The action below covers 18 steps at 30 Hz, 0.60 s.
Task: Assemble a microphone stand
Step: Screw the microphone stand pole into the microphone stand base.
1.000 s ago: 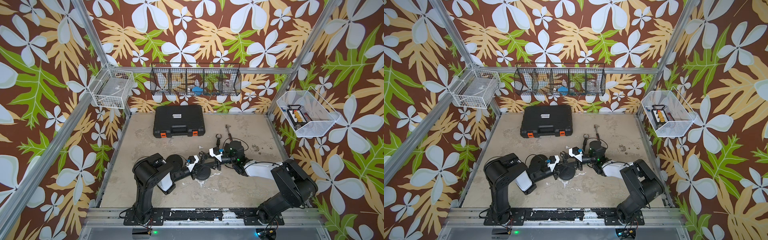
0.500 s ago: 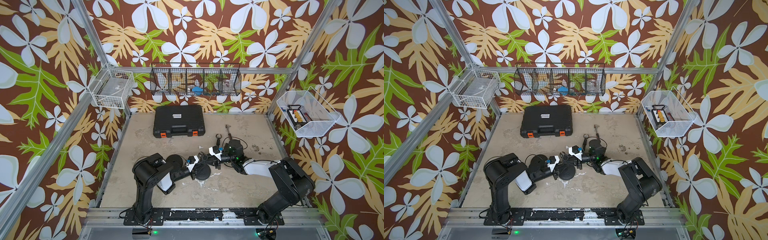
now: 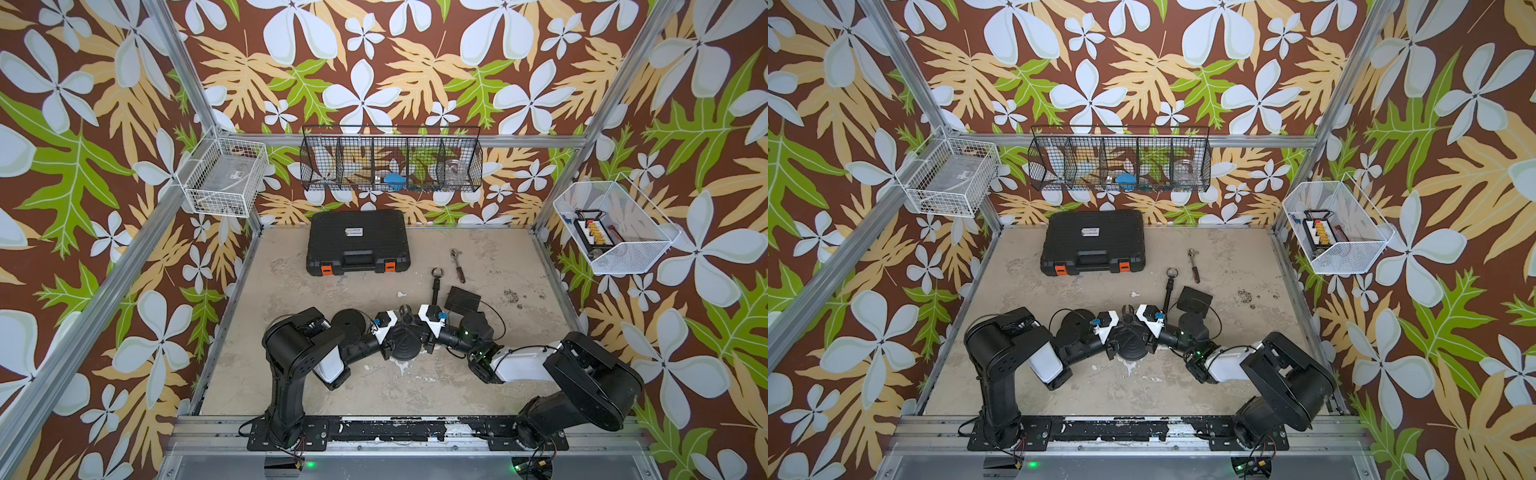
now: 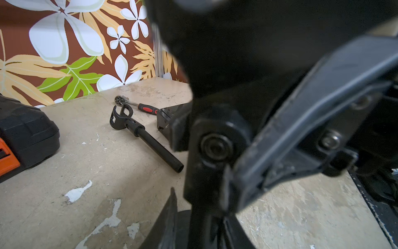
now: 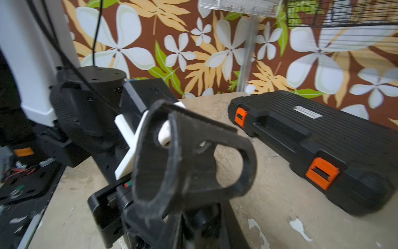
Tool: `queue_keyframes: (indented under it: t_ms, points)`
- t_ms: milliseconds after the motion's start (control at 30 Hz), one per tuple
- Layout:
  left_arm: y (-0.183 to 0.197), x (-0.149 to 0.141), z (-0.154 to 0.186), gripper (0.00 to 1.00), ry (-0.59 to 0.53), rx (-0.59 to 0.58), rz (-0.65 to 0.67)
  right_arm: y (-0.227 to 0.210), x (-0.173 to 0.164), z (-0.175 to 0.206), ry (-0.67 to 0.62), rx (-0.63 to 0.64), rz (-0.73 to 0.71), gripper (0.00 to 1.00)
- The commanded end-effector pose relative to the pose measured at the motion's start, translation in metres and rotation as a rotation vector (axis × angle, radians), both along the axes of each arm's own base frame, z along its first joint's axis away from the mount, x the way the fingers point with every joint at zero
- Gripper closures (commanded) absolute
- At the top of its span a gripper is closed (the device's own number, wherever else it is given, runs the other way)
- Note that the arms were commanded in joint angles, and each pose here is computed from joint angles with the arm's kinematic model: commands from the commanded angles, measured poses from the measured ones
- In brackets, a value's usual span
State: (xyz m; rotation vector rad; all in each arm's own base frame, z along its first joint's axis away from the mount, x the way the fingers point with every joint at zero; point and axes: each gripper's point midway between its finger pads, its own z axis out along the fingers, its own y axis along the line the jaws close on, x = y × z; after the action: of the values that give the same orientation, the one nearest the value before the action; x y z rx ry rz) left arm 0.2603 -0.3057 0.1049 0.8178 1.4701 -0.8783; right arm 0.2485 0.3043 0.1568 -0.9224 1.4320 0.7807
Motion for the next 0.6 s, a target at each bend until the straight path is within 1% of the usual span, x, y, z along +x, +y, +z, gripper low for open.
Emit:
queue_keyframes:
  t_ms: [0, 167, 333, 433, 533, 567]
  points:
    - [0.000, 0.001, 0.014, 0.67, -0.040, -0.039, 0.003, -0.023, 0.020, -0.026, 0.069, -0.065, -0.301, 1.00]
    - [0.000, 0.001, 0.015, 0.67, -0.044, -0.038, 0.009, -0.026, 0.015, -0.037, 0.086, -0.102, -0.479, 1.00]
    - [-0.001, 0.002, 0.017, 0.72, -0.047, -0.041, 0.005, -0.015, 0.011, -0.047, 0.090, -0.154, -0.568, 1.00]
    - [-0.002, 0.002, 0.016, 0.76, -0.046, -0.038, 0.005, -0.012, 0.008, -0.048, 0.103, -0.144, -0.583, 1.00]
    - [-0.002, 0.005, 0.012, 0.87, -0.034, -0.028, 0.017, -0.004, 0.004, -0.044, 0.093, -0.148, -0.530, 1.00]
    - [-0.002, 0.006, 0.011, 0.90, -0.032, -0.025, 0.018, -0.002, 0.003, -0.043, 0.084, -0.150, -0.510, 0.91]
